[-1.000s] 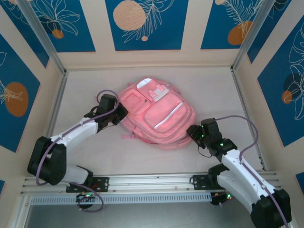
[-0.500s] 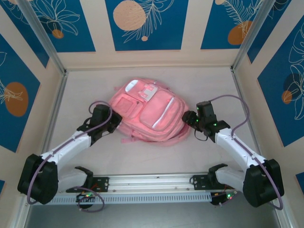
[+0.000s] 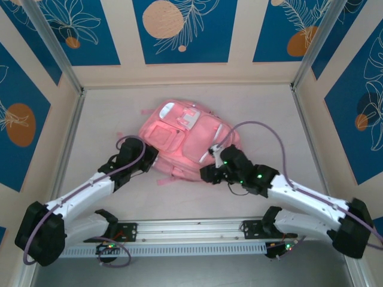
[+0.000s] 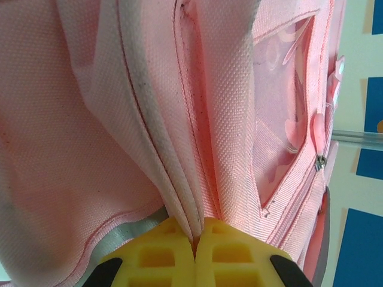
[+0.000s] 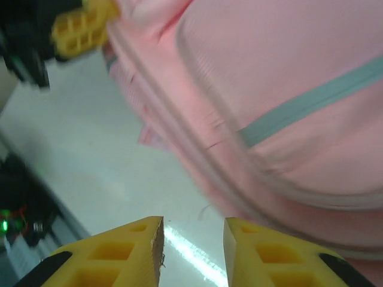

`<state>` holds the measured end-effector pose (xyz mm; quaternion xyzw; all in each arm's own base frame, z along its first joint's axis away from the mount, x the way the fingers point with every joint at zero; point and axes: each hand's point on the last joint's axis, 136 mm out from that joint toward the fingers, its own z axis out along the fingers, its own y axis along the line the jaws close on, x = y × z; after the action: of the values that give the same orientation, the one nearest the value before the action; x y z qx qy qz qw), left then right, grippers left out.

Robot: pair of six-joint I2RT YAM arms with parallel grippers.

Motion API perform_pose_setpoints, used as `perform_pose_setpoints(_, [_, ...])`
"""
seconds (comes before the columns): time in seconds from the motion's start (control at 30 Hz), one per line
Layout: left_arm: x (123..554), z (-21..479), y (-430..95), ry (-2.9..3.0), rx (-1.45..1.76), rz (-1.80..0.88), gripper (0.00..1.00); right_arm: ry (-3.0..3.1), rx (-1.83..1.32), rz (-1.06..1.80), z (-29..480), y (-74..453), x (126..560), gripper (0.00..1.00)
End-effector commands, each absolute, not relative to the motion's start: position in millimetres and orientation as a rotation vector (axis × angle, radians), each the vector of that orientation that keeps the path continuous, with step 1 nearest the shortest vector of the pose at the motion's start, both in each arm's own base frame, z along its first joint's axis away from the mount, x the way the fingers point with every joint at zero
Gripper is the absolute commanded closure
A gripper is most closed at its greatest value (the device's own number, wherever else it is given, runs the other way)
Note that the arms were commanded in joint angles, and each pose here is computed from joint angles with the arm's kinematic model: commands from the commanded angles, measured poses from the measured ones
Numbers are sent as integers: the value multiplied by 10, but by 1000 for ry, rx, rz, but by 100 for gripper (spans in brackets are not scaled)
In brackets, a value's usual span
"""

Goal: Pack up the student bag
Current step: Rotate the card holder at the center of the table.

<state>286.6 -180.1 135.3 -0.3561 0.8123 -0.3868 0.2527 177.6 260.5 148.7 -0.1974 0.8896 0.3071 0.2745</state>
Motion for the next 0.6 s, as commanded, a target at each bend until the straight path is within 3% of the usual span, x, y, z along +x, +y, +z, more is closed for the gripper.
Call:
perform_pose_setpoints(0.0, [2838,1510,-2031,2170,-959,-1181,100,2463,-749,880,1238,2863,1437,69])
perform_pose_setpoints(0.1, [2845,1614,-2194,2163,-914,-1235,100,2525,-751,818,1035,2851,1421,73])
perform_pose_setpoints(0.23, [2808,1689,-2332,2176,-856,-1251,100,2597,-506,593,852,2447,1836,88])
perform_pose_setpoints(0.4, [2756,1633,-2285,2178,-875,-1216,100,2600,-257,521,849,2015,2383,88])
perform_pose_setpoints(0.57, [2792,1630,-2356,2174,-890,-1228,100,2528,-367,556,1087,2158,2490,83])
